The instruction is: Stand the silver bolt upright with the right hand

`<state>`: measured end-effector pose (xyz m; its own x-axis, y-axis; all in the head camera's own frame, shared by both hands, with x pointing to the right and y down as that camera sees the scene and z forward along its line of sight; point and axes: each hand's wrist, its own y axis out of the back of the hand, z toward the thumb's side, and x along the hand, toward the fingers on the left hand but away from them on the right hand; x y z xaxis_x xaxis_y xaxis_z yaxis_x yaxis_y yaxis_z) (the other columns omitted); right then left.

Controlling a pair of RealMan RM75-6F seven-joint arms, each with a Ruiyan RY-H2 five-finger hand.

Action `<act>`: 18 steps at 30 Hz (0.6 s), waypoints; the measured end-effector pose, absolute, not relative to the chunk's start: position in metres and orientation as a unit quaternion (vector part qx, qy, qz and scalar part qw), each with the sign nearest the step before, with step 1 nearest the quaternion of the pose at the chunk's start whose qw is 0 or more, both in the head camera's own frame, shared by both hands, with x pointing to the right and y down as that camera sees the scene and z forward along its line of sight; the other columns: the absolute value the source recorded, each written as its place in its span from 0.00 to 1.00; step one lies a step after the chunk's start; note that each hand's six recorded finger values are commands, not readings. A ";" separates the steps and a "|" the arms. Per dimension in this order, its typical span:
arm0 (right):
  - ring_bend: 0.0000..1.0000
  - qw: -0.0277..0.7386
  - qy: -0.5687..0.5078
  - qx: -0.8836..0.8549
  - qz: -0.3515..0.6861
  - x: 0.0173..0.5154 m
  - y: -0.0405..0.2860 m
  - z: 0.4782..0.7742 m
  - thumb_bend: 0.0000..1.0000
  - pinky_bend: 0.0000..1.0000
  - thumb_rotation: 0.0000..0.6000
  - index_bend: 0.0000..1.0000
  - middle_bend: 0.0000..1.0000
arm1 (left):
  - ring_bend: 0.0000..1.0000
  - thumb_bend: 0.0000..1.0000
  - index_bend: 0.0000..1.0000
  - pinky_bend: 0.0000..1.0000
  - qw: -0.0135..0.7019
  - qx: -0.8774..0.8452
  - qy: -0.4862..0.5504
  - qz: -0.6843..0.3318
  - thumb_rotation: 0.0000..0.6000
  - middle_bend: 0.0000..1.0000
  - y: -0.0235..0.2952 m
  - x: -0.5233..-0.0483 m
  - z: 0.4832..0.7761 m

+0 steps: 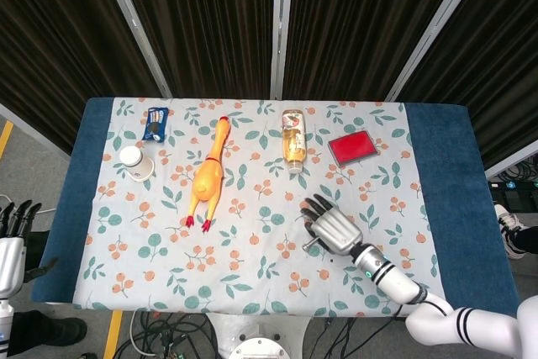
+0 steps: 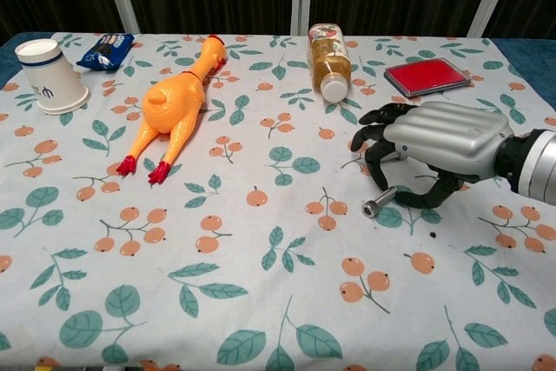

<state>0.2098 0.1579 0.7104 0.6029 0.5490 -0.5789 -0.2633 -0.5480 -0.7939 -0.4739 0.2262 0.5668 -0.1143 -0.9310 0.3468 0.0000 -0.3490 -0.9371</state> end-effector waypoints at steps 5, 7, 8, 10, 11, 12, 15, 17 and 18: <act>0.00 0.500 -0.077 -0.750 0.427 0.205 0.153 0.704 0.34 0.00 1.00 0.62 0.21 | 0.00 0.00 0.11 0.00 0.380 -0.546 0.427 -0.612 1.00 0.09 0.227 -0.475 0.566; 0.00 0.522 -0.066 -0.738 0.422 0.203 0.150 0.699 0.34 0.00 1.00 0.63 0.21 | 0.00 0.00 0.11 0.00 0.379 -0.546 0.428 -0.612 1.00 0.09 0.228 -0.475 0.566; 0.00 0.533 -0.060 -0.732 0.420 0.202 0.149 0.697 0.34 0.00 1.00 0.63 0.21 | 0.00 0.00 0.11 0.00 0.379 -0.546 0.428 -0.613 1.00 0.09 0.228 -0.475 0.567; 0.00 0.562 -0.044 -0.715 0.414 0.199 0.145 0.693 0.34 0.00 1.00 0.63 0.21 | 0.00 0.00 0.11 0.00 0.378 -0.546 0.429 -0.613 1.00 0.09 0.228 -0.475 0.567; 0.00 0.576 -0.036 -0.706 0.410 0.198 0.144 0.692 0.34 0.00 1.00 0.63 0.21 | 0.00 0.00 0.11 0.00 0.378 -0.546 0.429 -0.612 1.00 0.09 0.228 -0.475 0.567; 0.00 0.593 -0.024 -0.695 0.405 0.195 0.143 0.690 0.34 0.00 1.00 0.63 0.21 | 0.00 0.00 0.11 0.00 0.379 -0.546 0.430 -0.612 1.00 0.09 0.228 -0.475 0.567; 0.00 0.634 0.005 -0.668 0.390 0.187 0.141 0.687 0.35 0.00 1.00 0.64 0.22 | 0.00 0.00 0.11 0.00 0.380 -0.544 0.433 -0.610 1.00 0.09 0.227 -0.475 0.566; 0.00 0.656 0.021 -0.652 0.380 0.182 0.142 0.685 0.35 0.00 1.00 0.64 0.22 | 0.00 0.00 0.11 0.00 0.380 -0.543 0.433 -0.611 1.00 0.09 0.227 -0.475 0.565; 0.00 0.670 0.031 -0.641 0.372 0.179 0.143 0.685 0.35 0.00 1.00 0.64 0.22 | 0.00 0.00 0.11 0.00 0.379 -0.543 0.434 -0.611 1.00 0.09 0.227 -0.476 0.565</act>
<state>0.1792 0.1427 0.6851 0.7207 0.4595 -0.5191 -0.5388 -0.1000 -0.8365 -0.4756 0.2274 0.5653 -0.1225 -0.9344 0.3345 -0.0076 -0.3362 -0.9418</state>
